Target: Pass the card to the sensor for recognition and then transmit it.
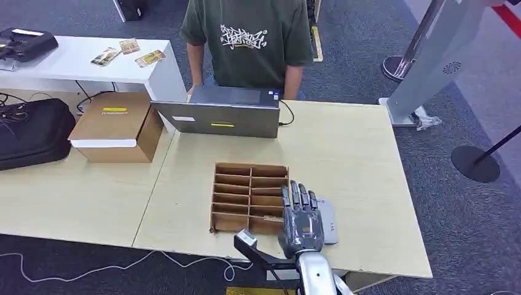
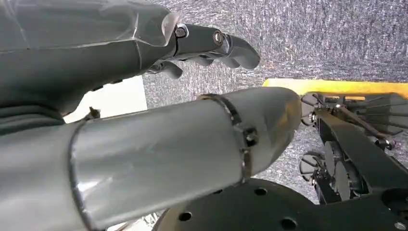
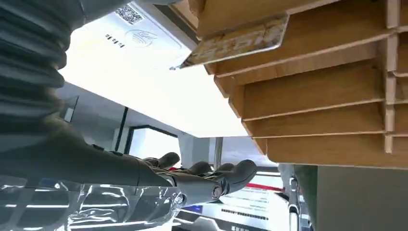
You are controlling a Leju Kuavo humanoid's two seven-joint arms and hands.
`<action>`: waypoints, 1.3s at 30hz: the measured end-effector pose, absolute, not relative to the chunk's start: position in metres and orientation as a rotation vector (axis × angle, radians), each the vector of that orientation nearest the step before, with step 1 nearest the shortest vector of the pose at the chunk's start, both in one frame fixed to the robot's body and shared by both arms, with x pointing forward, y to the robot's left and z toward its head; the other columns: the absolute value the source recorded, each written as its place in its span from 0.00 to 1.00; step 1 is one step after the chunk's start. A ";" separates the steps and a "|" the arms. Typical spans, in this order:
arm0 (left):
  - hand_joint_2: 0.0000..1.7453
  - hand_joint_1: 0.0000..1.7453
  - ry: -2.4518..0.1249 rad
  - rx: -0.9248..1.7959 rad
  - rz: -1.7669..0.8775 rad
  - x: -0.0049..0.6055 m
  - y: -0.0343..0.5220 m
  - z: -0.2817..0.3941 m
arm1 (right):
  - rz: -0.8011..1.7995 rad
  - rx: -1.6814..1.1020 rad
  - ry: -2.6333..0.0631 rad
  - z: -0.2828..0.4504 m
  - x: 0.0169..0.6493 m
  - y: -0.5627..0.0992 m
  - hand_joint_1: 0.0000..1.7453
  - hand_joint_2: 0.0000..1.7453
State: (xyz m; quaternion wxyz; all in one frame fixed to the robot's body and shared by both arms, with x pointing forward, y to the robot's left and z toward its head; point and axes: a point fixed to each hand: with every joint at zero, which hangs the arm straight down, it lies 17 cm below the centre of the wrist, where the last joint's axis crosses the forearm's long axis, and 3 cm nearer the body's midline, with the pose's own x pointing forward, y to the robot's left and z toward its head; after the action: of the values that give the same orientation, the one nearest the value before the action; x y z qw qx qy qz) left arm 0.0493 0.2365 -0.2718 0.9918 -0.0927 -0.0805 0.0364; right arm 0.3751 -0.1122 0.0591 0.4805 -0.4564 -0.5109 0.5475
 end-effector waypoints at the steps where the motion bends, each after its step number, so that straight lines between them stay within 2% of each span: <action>1: 0.00 0.00 -0.162 -0.190 0.073 0.049 0.236 -0.271 | 1.334 -1.110 -1.259 0.060 0.375 -0.110 0.00 1.00; 39: 0.00 0.00 -0.162 -0.195 0.073 0.050 0.233 -0.271 | 1.360 -1.061 -1.304 0.048 0.374 -0.091 0.00 1.00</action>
State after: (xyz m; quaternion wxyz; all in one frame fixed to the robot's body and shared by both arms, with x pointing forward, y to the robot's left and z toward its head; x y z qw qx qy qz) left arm 0.0496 0.2329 -0.2712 0.9913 -0.0971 -0.0807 0.0364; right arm 0.3743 -0.0911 0.0483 0.4703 -0.4329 -0.5324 0.5550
